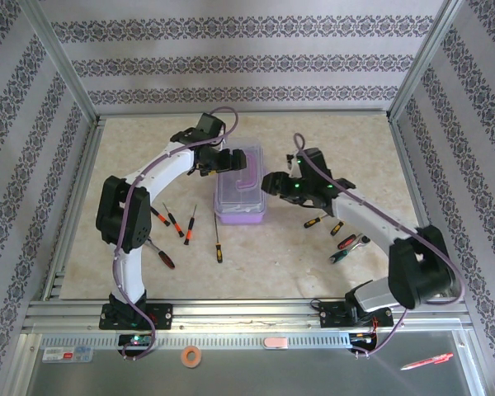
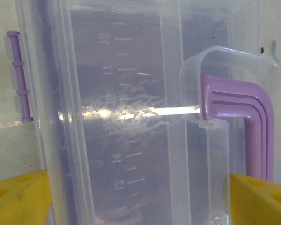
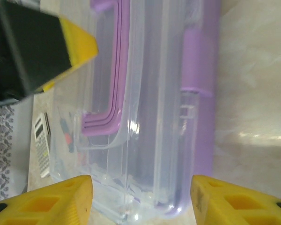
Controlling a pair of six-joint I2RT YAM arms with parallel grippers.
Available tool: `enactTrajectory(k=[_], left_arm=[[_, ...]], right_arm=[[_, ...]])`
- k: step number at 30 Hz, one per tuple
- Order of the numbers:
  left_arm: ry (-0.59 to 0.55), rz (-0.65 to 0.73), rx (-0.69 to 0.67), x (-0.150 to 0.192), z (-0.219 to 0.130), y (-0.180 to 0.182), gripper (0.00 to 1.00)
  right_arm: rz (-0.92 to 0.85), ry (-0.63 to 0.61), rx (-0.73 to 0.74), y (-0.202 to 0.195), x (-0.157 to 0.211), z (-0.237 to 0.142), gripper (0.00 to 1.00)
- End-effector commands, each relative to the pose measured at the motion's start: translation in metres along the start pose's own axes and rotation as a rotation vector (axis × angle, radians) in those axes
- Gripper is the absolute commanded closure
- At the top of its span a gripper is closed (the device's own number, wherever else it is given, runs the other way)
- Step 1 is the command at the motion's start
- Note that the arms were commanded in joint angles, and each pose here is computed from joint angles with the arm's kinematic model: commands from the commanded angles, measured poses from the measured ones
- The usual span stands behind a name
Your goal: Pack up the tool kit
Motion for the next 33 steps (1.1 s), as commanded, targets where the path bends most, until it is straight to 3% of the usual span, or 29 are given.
enactTrajectory(k=[1, 7, 19, 24, 33], left_arm=[[0.017, 0.085, -0.107, 0.002, -0.006, 0.001, 0.08], [0.096, 0.153, -0.101, 0.012, 0.015, -0.008, 0.14], [0.093, 0.232, 0.042, 0.006, 0.038, -0.039, 0.11], [0.064, 0.288, 0.016, -0.005, 0.031, -0.042, 0.07], [0.040, 0.330, 0.038, -0.016, -0.016, -0.058, 0.04]], right_arm=[[-0.031, -0.044, 0.078, -0.014, -0.002, -0.026, 0.40], [0.026, -0.054, 0.116, -0.047, -0.002, -0.035, 0.39], [0.102, -0.055, 0.093, -0.068, -0.005, -0.018, 0.34], [0.105, -0.063, 0.058, -0.068, -0.006, -0.016, 0.33], [0.101, -0.090, -0.067, -0.066, -0.010, -0.015, 0.29]])
Point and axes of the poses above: each hand's point on the last joint's axis, 136 mm out from that joint toward the fingers, its own z axis out along the fingers, its own y axis along the line the jaws close on, x = y × z, the point moved 9 cm from there along -z, back along the fingers, and after that the axes turned 2 degrees about z, right-handed, at the moved point
